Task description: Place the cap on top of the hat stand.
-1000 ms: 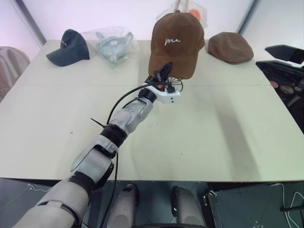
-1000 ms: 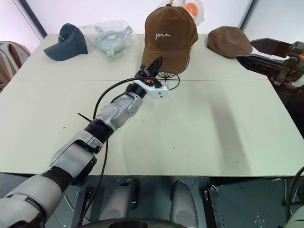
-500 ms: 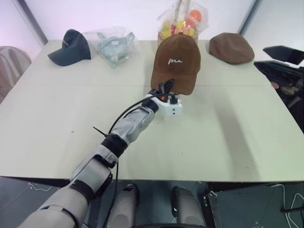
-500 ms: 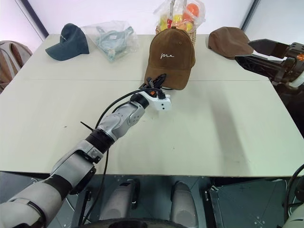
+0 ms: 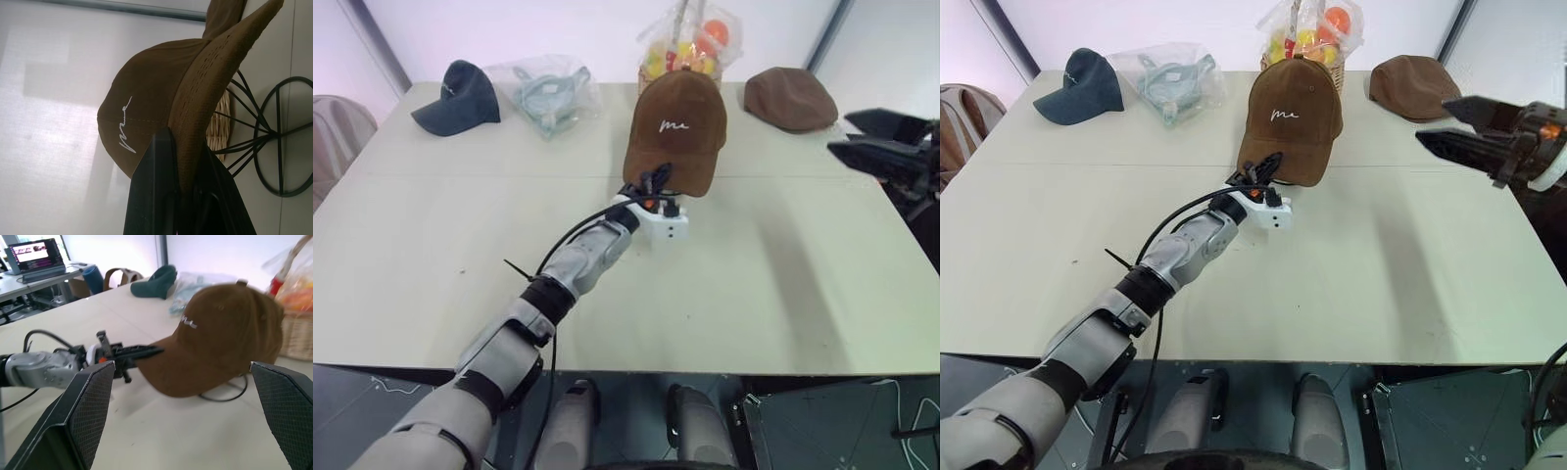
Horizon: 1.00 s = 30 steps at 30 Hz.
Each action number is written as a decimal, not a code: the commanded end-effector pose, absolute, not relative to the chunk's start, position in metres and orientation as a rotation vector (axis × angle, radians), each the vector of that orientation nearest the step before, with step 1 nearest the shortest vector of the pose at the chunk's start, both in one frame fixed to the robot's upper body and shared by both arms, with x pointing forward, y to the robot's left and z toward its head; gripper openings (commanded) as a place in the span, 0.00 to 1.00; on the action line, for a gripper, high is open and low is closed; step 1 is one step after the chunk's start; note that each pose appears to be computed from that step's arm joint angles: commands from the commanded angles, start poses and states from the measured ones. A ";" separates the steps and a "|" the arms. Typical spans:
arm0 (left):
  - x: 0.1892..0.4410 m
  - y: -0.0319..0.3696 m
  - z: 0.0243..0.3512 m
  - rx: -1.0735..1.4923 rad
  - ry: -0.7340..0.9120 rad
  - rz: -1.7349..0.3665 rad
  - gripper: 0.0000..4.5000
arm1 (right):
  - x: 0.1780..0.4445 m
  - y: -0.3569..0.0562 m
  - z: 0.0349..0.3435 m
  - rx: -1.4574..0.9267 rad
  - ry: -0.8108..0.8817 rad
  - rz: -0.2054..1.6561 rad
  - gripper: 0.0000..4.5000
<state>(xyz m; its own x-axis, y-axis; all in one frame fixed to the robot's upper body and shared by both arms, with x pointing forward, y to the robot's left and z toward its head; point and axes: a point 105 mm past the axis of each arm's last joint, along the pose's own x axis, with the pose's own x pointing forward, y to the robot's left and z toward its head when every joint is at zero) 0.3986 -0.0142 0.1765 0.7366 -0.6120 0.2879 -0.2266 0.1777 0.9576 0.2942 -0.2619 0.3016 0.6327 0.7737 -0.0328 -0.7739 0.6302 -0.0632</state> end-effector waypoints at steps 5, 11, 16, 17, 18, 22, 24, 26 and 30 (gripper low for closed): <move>0.394 -0.027 0.172 1.404 -0.762 -0.362 0.00 | 0.285 -0.261 0.311 -0.155 -0.012 0.885 1.00; 0.393 -0.029 0.171 1.363 -0.762 -0.373 0.23 | 0.285 -0.263 0.311 -0.154 -0.019 0.875 1.00; 0.393 -0.028 0.171 1.354 -0.762 -0.375 0.81 | 0.285 -0.262 0.310 -0.153 -0.024 0.874 1.00; 0.393 -0.028 0.171 1.355 -0.763 -0.373 0.93 | 0.285 -0.262 0.310 -0.153 -0.025 0.875 1.00; 0.394 -0.027 0.171 1.356 -0.764 -0.368 0.99 | 0.286 -0.262 0.310 -0.153 -0.025 0.875 1.00; 0.393 -0.023 0.174 1.352 -0.772 -0.350 0.99 | 0.287 -0.261 0.309 -0.150 -0.029 0.880 1.00; 0.387 -0.019 0.174 1.322 -0.771 -0.362 0.99 | 0.287 -0.260 0.309 -0.150 -0.027 0.883 1.00; 0.380 -0.012 0.172 1.295 -0.762 -0.380 0.99 | 0.287 -0.260 0.308 -0.149 -0.025 0.884 1.00; 0.358 0.018 0.179 1.231 -0.754 -0.387 0.99 | 0.288 -0.259 0.303 -0.144 -0.011 0.888 1.00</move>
